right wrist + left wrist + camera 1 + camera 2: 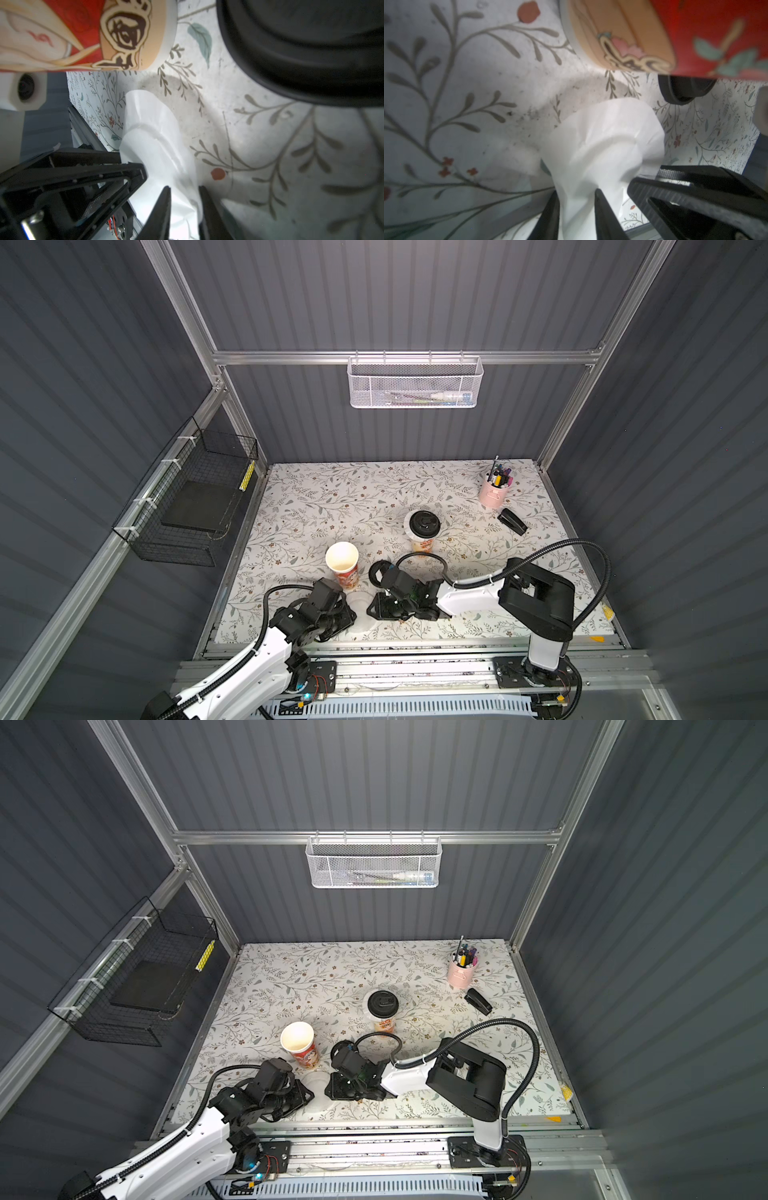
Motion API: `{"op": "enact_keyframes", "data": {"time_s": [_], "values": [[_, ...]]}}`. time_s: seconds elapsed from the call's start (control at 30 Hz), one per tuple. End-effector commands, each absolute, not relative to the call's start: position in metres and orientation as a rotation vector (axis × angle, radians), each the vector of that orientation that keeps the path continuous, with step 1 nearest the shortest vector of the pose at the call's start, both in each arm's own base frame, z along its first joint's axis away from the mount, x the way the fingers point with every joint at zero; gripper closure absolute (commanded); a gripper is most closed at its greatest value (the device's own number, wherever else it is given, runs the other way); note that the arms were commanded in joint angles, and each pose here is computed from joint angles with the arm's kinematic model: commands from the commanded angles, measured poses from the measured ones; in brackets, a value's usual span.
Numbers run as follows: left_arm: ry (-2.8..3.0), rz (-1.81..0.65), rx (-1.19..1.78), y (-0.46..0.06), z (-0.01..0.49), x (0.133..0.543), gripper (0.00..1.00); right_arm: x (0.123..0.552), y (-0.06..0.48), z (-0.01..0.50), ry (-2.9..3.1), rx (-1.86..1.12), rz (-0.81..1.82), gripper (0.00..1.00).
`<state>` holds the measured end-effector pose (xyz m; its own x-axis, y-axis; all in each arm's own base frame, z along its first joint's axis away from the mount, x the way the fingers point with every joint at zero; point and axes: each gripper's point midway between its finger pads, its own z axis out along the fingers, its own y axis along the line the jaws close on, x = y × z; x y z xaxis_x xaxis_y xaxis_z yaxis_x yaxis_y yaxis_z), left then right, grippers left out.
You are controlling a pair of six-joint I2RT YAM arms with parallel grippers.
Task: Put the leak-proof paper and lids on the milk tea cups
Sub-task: Pick up the leak-proof paper from the center of the board.
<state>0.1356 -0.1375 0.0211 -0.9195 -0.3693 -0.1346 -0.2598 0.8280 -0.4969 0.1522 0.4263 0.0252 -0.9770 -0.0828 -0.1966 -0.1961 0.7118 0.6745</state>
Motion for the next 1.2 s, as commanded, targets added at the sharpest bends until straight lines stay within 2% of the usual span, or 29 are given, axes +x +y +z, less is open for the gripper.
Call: {"op": "enact_keyframes", "data": {"time_s": [0.0, 0.1, 0.3, 0.5, 0.57, 0.77, 0.87, 0.97, 1.17], "values": [[2.951, -0.518, -0.548, -0.110, -0.011, 0.099, 0.69, 0.154, 0.420, 0.029, 2.746, -0.237, 1.079, 0.88], [2.940, -0.487, -0.549, -0.106, -0.004, 0.101, 0.65, 0.156, 0.419, 0.038, 2.724, -0.242, 1.078, 1.00], [2.838, -0.469, -0.632, -0.098, 0.027, 0.112, 0.44, 0.154, 0.404, 0.054, 2.713, -0.215, 1.042, 1.00], [2.709, -0.445, -0.671, -0.087, 0.084, 0.127, 0.25, 0.141, 0.381, 0.071, 2.762, -0.217, 0.938, 1.00], [2.662, -0.452, -0.661, -0.087, 0.104, 0.135, 0.19, 0.139, 0.376, 0.084, 2.759, -0.235, 0.914, 1.00], [2.522, -0.272, -0.586, -0.063, 0.183, 0.158, 0.04, 0.141, 0.363, 0.142, 2.700, -0.282, 0.886, 1.00], [2.457, -0.207, -0.513, -0.062, 0.225, 0.177, 0.00, 0.142, 0.354, 0.172, 2.674, -0.292, 0.870, 1.00], [2.421, -0.170, -0.434, -0.068, 0.255, 0.196, 0.00, 0.147, 0.354, 0.205, 2.632, -0.306, 0.882, 1.00], [2.354, -0.160, -0.357, -0.084, 0.291, 0.231, 0.00, 0.164, 0.357, 0.270, 2.529, -0.316, 0.942, 1.00]]}}
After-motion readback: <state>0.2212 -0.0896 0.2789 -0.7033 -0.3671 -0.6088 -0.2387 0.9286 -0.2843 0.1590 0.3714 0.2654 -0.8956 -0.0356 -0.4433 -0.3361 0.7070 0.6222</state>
